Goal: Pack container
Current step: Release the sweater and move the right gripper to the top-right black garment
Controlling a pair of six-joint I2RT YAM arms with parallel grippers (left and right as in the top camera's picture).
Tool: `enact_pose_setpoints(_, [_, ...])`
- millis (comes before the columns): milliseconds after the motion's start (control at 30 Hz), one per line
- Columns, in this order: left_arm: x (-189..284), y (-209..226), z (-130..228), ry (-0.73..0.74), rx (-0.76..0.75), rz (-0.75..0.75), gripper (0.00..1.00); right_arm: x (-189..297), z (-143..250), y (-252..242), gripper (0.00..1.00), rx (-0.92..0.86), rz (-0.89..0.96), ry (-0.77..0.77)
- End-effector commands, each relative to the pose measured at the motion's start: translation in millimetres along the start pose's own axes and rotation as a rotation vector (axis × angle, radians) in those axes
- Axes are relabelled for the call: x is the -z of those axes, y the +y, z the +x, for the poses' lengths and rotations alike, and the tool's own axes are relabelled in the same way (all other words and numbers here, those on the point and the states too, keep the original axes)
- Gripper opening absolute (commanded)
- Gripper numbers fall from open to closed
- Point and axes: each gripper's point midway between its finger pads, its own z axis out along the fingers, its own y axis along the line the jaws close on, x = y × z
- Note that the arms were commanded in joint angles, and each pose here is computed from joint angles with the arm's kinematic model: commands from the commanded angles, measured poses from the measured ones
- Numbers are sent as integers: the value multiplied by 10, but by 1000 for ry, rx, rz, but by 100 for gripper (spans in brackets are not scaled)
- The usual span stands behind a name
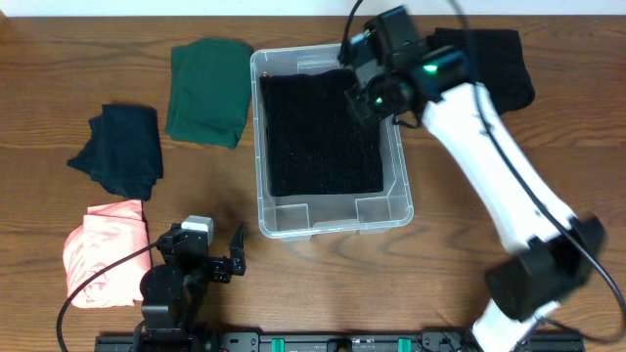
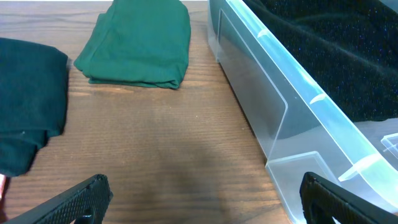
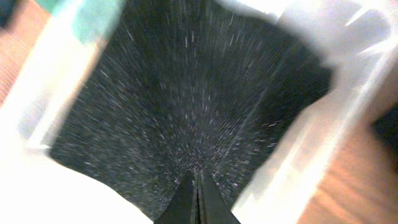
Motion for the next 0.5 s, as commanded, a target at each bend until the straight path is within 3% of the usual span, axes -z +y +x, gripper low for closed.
enact_pose_setpoints(0, [-30, 11, 70, 13, -4, -4, 98, 382, -118, -428, 4, -148, 149, -92])
enact_pose_setpoints(133, [-30, 11, 70, 13, -4, -4, 98, 864, -94, -1182, 40, -378, 319, -201])
enact_pose_setpoints(233, [-30, 11, 71, 13, -3, -4, 98, 1134, -45, -1672, 77, -475, 370, -273])
enact_pose_setpoints(267, [-30, 11, 70, 13, -4, -4, 98, 1210, 4, -1862, 84, -508, 396, -287])
enact_pose_setpoints(333, [-30, 11, 70, 13, -4, -4, 98, 1299, 127, -2175, 98, -560, 415, -299])
enact_pose_setpoints(467, [-30, 11, 70, 13, -4, -4, 98, 1311, 350, -2538, 99, -610, 350, -291])
